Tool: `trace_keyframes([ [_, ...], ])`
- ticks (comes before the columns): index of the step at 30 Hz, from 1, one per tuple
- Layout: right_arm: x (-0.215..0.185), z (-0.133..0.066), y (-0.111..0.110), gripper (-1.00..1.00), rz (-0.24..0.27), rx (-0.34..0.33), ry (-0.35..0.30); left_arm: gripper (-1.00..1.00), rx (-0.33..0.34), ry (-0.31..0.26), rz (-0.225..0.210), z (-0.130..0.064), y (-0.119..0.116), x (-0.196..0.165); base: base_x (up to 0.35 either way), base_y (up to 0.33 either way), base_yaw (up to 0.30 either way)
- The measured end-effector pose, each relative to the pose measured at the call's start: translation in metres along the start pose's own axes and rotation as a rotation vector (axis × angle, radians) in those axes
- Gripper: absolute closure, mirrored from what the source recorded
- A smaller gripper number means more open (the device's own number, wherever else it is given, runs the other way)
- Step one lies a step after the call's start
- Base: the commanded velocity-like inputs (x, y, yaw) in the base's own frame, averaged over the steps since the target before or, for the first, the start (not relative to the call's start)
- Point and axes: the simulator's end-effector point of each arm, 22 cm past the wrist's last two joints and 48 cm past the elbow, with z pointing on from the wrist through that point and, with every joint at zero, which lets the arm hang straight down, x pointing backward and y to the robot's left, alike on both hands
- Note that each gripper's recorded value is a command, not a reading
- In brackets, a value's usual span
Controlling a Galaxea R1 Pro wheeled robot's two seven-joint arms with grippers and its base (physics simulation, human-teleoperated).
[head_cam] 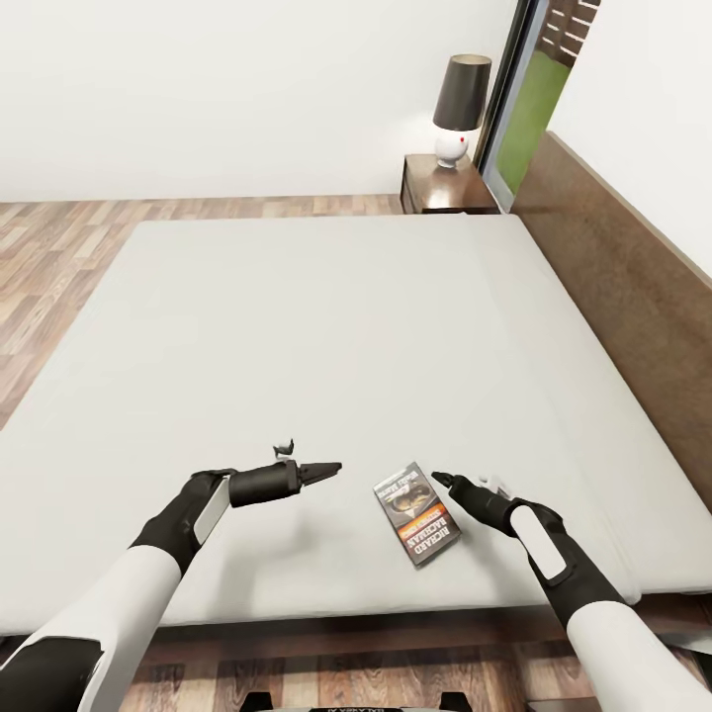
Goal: In the bedroom, move the book from the bed onto either nightstand, and place the two sandals side by side next to the bed.
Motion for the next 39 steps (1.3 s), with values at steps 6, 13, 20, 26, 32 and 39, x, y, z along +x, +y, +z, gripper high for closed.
trace_keyframes([
  [6, 0.0, 0.0, 0.0, -1.0, 0.0, 0.0, 0.0, -1.0, 0.0, 0.0, 0.0, 0.0, 0.0, 0.0, 0.0, 0.003, 0.0],
  [13, 0.0, 0.003, -0.002, -1.0, -0.001, 0.0, -0.001, -1.0, 0.0, 0.0, -0.001, 0.0, 0.004, 0.0, 0.0, 0.0, 0.0],
  [20, 0.0, 0.003, -0.002, -1.0, -0.001, 0.0, -0.001, -1.0, 0.001, 0.0, -0.001, 0.0, 0.004, 0.0, 0.0, 0.0, 0.0],
  [26, 0.001, 0.008, -0.005, -1.0, -0.001, -0.001, -0.001, -1.0, 0.001, 0.001, -0.001, 0.001, 0.009, 0.001, 0.0, 0.0, 0.0],
  [32, 0.001, 0.012, -0.007, -1.0, -0.001, 0.0, -0.001, -1.0, 0.001, 0.0, -0.001, 0.001, 0.013, 0.001, 0.0, 0.0, 0.0],
  [39, 0.001, 0.012, -0.007, -1.0, -0.001, 0.0, -0.001, -1.0, 0.0, 0.0, 0.0, 0.001, 0.014, 0.001, 0.0, 0.0, 0.0],
])
